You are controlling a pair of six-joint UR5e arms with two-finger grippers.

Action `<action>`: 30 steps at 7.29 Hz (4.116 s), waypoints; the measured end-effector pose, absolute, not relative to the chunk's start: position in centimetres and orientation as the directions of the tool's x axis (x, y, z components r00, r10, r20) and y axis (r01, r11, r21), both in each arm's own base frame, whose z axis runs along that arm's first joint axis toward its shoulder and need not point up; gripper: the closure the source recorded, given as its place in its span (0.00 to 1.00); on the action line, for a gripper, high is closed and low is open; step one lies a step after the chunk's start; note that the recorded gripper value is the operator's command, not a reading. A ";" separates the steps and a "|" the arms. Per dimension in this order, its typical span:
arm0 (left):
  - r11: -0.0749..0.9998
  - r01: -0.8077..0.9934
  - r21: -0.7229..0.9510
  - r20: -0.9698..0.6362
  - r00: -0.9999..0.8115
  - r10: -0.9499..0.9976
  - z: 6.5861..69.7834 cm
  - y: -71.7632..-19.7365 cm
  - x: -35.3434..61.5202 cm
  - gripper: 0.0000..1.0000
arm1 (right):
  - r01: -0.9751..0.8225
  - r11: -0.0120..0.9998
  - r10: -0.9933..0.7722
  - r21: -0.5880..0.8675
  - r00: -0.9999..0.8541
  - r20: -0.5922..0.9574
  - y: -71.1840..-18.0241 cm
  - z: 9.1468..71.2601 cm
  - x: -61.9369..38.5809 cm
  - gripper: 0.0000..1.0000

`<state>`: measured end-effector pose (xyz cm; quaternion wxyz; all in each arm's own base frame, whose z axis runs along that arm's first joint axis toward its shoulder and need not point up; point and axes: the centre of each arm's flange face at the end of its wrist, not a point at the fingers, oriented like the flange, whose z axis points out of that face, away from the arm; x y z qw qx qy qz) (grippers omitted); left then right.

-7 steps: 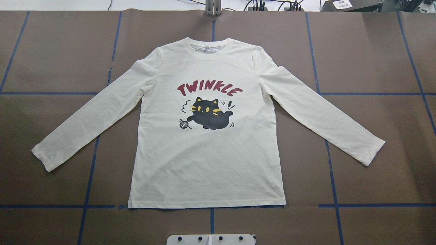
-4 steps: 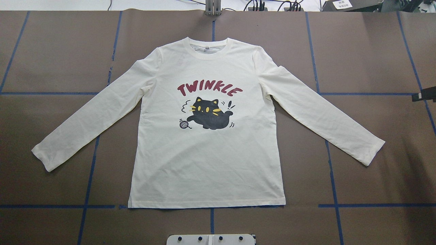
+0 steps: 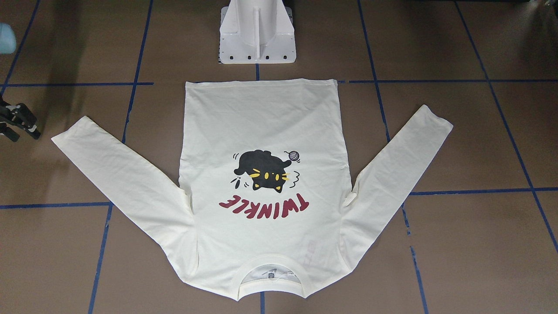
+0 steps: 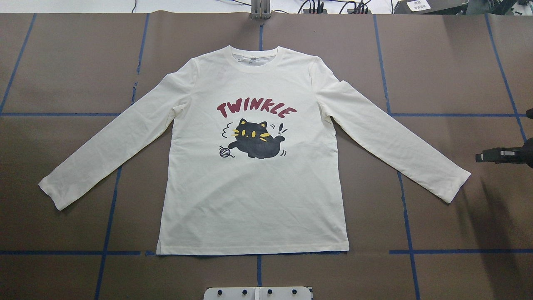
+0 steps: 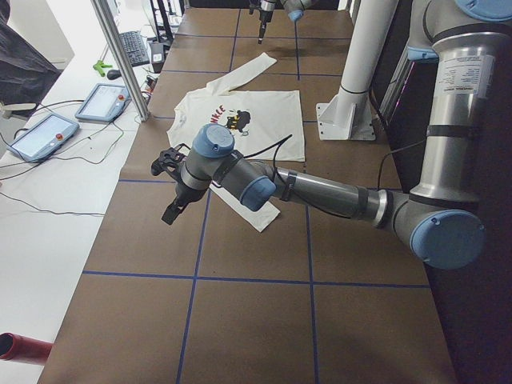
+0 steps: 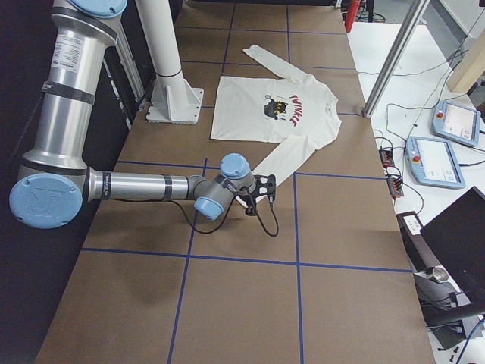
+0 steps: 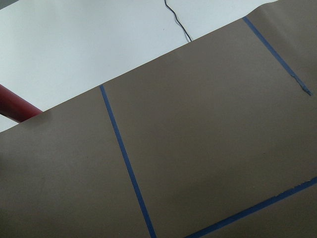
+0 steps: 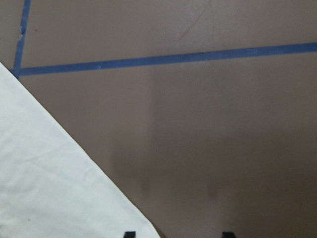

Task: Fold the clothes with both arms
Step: 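Grasp the cuff of the sleeve nearest the right gripper, then fold the held sleeve across the shirt front with the right gripper, release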

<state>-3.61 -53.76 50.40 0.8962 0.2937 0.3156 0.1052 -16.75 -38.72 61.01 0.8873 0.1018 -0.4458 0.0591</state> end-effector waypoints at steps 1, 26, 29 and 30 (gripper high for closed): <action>0.805 -0.003 0.593 -0.504 0.779 0.374 50.4 -53.8 -3.6 0.00 | -0.192 0.973 0.014 0.127 0.598 0.802 -38.0 61.3 -18.4 0.40; 0.839 -0.005 0.545 -0.558 0.744 0.367 52.4 -53.0 -3.4 0.00 | -0.307 0.860 -0.056 0.408 0.738 0.672 -55.5 -2.2 -65.5 0.12; 0.842 -0.005 0.540 -0.562 0.742 0.365 52.8 -52.7 -3.4 0.00 | -0.374 0.858 0.016 0.352 0.704 0.710 -55.1 -4.3 -68.1 0.01; 0.836 -0.004 0.548 -0.559 0.742 0.370 52.5 -52.8 -3.4 0.00 | -0.379 0.861 0.025 0.338 0.697 0.717 -55.6 -4.6 -67.7 0.00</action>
